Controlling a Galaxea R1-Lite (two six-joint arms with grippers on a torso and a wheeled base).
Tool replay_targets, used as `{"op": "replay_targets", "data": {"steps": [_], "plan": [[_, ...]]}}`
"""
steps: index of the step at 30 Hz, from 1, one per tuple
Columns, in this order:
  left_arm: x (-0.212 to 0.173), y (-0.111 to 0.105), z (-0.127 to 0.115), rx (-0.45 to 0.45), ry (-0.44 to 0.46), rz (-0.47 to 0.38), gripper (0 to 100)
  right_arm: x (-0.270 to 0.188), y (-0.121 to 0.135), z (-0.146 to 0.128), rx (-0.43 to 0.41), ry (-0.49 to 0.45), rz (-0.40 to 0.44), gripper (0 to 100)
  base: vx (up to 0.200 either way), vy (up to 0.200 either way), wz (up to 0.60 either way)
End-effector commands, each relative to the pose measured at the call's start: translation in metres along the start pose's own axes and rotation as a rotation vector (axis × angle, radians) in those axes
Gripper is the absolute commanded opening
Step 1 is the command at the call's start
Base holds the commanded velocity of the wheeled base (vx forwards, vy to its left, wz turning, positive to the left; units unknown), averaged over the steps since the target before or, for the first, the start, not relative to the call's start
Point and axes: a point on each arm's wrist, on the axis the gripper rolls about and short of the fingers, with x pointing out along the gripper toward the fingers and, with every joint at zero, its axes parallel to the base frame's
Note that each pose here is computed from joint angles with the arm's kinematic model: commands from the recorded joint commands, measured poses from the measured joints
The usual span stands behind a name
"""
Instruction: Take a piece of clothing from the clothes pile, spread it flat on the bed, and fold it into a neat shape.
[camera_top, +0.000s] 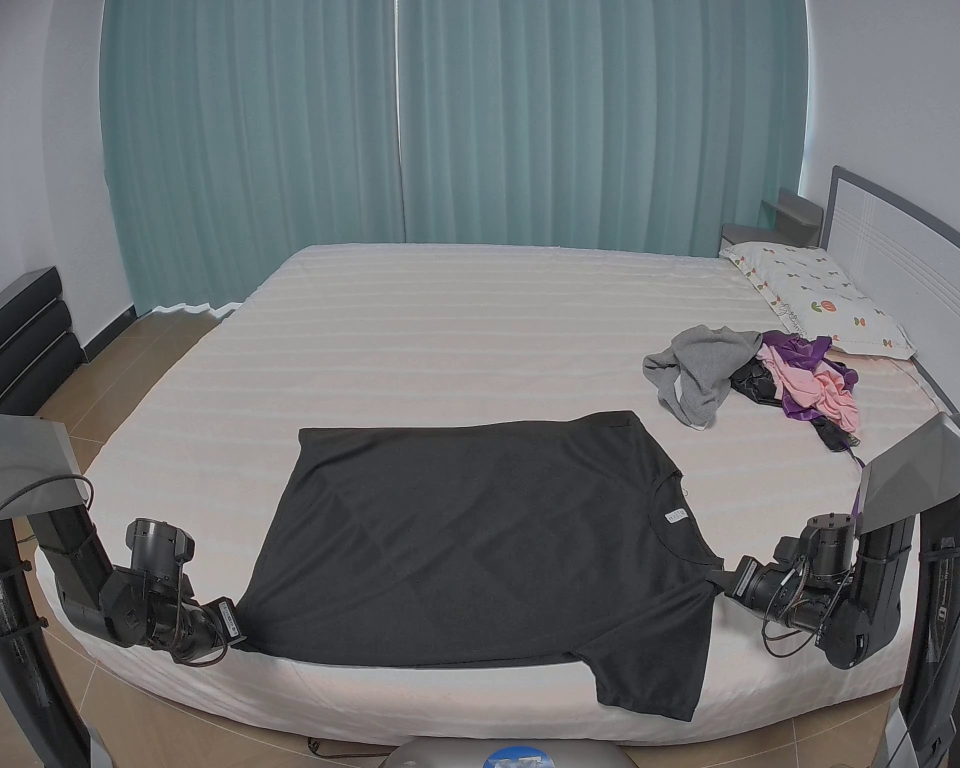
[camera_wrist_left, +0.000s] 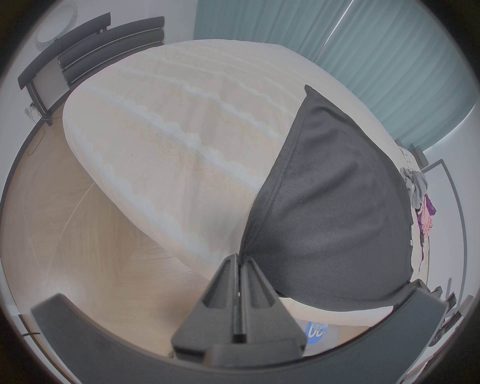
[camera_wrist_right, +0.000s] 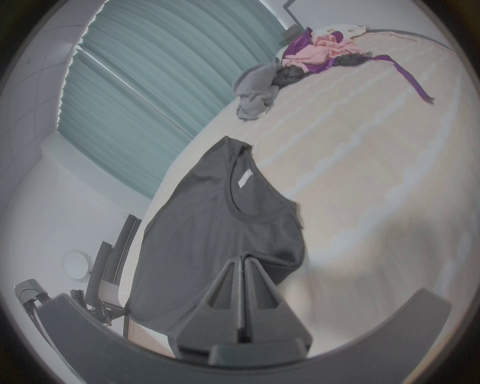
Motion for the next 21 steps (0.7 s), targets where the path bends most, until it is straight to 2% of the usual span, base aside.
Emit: {"op": "replay_targets", "data": {"steps": [1,4,5,15,18,21], "plan": [[0.000,0.000,0.000,-0.001,0.004,-0.006,0,0.007,0.005,0.007,-0.013,-0.018,0.022,0,0.000,0.000,0.00],[0.000,-0.001,0.000,-0.001,0.005,-0.012,0,0.013,0.004,0.008,-0.012,0.005,0.016,0,0.000,0.000,0.00],[0.000,-0.001,0.000,-0.001,0.009,-0.016,0,0.016,0.004,0.008,-0.010,0.017,0.010,100,0.000,0.000,0.00],[0.001,-0.001,0.000,-0.002,0.010,-0.020,0,0.000,0.007,0.013,-0.014,0.022,0.029,100,0.000,0.000,0.00],[0.000,-0.001,0.000,-0.002,0.006,-0.020,0,-0.020,0.005,0.003,-0.020,0.094,0.047,100,0.000,0.000,0.00],[0.000,-0.001,0.000,-0.002,0.007,-0.021,0,-0.032,-0.001,-0.013,-0.076,0.169,0.036,100,0.000,0.000,0.00]]}}
